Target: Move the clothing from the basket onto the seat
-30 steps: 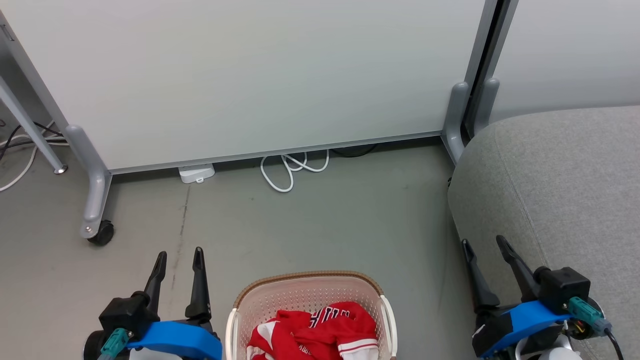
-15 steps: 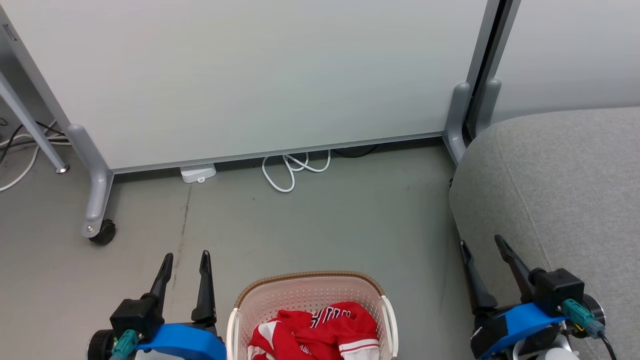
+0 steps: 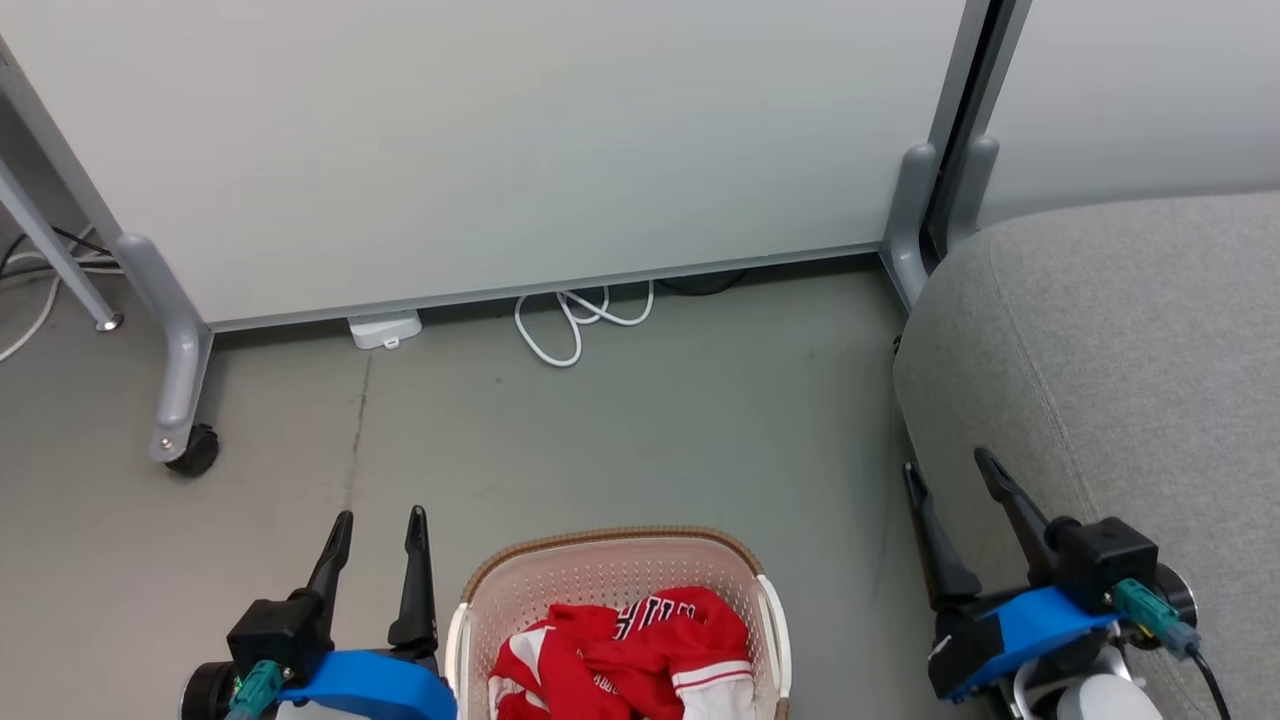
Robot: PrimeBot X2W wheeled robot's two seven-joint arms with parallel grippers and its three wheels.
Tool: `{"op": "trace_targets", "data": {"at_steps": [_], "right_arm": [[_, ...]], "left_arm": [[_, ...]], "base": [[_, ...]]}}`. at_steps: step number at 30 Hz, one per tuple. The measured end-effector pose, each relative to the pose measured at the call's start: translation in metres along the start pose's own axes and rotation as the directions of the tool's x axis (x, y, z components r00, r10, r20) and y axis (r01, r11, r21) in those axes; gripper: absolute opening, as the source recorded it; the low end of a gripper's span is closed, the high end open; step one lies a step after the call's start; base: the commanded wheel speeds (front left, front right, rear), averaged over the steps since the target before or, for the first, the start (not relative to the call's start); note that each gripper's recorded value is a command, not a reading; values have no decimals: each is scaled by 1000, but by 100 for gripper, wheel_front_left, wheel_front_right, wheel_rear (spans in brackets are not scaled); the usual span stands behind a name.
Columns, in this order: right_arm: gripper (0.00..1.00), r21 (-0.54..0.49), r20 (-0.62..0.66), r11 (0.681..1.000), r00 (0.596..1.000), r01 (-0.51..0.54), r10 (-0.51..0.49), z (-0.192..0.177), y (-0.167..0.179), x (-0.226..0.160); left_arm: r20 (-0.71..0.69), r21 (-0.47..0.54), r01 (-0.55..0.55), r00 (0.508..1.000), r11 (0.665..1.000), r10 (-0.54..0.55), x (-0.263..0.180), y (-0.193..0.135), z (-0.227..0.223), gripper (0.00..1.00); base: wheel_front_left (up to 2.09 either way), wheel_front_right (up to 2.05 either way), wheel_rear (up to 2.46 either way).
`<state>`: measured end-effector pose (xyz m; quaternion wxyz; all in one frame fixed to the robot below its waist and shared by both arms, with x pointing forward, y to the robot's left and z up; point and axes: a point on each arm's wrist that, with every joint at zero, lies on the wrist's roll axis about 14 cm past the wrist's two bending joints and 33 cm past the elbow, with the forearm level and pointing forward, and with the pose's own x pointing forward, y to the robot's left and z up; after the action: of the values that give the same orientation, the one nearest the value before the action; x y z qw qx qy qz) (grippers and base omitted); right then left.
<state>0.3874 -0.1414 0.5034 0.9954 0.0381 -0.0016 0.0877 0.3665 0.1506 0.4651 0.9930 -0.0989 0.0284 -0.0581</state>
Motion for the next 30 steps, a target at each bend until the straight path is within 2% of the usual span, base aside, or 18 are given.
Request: {"op": "trace_targets", "data": {"at_steps": [9, 15, 20, 24, 30], "right_arm": [[100, -19, 26, 1000, 999, -24, 25, 6, 0, 37], [100, -20, 12, 999, 1000, -26, 26, -7, -6, 61], [100, -15, -10, 1000, 1000, -9, 9, -24, -17, 73], [100, -15, -47, 1000, 999, 10, -11, -42, -28, 75], [100, -10, -72, 999, 997, 34, -35, -60, -42, 82]], "left_arm": [[-167, 8, 66, 984, 998, -64, 34, -13, -48, 100], [-328, 12, 158, 933, 987, -145, 58, -29, -98, 100], [-448, -4, 267, 861, 964, -240, 69, -52, -143, 100], [-543, -19, 375, 774, 927, -325, 71, -72, -180, 100], [-677, -23, 496, 631, 868, -379, 68, -77, -235, 100]], "base": [[0, 0, 0], [0, 0, 0], [0, 0, 0], [0, 0, 0], [0, 0, 0]]}}
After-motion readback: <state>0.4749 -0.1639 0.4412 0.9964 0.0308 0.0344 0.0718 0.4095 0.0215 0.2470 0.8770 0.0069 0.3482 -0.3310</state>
